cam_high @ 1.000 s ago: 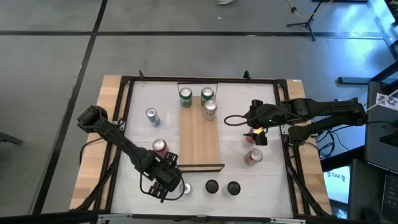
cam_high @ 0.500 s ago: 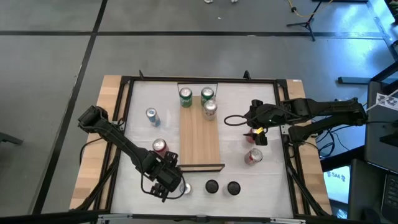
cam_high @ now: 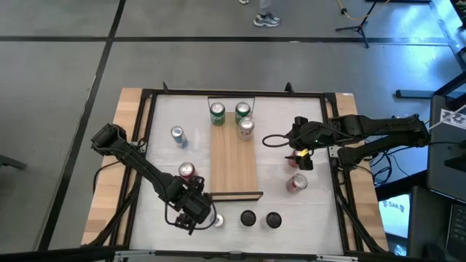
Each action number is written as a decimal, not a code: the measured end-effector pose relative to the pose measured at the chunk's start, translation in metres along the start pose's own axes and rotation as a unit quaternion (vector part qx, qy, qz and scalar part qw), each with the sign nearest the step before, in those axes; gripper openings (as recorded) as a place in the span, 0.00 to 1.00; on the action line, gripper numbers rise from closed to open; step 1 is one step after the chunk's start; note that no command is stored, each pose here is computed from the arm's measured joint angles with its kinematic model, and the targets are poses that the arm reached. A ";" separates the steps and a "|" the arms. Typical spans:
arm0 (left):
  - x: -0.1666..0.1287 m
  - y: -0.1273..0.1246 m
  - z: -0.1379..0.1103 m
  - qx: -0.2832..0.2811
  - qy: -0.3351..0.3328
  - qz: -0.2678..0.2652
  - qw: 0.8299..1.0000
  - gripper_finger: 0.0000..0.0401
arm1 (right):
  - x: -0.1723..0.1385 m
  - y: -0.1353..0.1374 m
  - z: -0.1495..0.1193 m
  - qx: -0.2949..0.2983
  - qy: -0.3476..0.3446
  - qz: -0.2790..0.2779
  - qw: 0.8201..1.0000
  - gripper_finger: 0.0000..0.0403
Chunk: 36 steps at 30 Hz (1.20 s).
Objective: Place canned beverage on shelf
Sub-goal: Put the silver soda can on the shelf aligned with the other silver soda can
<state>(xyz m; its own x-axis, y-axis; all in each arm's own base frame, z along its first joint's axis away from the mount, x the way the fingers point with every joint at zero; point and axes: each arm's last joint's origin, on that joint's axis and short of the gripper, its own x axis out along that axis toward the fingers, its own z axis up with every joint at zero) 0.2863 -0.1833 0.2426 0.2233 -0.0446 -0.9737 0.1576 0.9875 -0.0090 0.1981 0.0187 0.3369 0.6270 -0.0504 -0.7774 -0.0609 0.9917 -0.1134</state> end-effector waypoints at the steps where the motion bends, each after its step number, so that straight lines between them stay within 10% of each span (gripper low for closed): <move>1: 0.000 0.000 0.000 -0.014 0.000 0.000 1.000 0.93 | 0.000 0.000 0.000 0.000 0.000 0.000 1.000 0.88; 36: 0.008 -0.004 0.000 -0.066 -0.015 -0.005 0.998 0.89 | 0.000 0.000 0.000 0.000 0.000 0.000 1.000 0.88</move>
<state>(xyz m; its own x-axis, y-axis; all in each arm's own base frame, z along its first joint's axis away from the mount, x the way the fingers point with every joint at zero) 0.2876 -0.1872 0.2351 0.2508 -0.0579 -0.9663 0.0321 0.9982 -0.0515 0.1981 0.0187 0.3369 0.6270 -0.0502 -0.7774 -0.0610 0.9917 -0.1132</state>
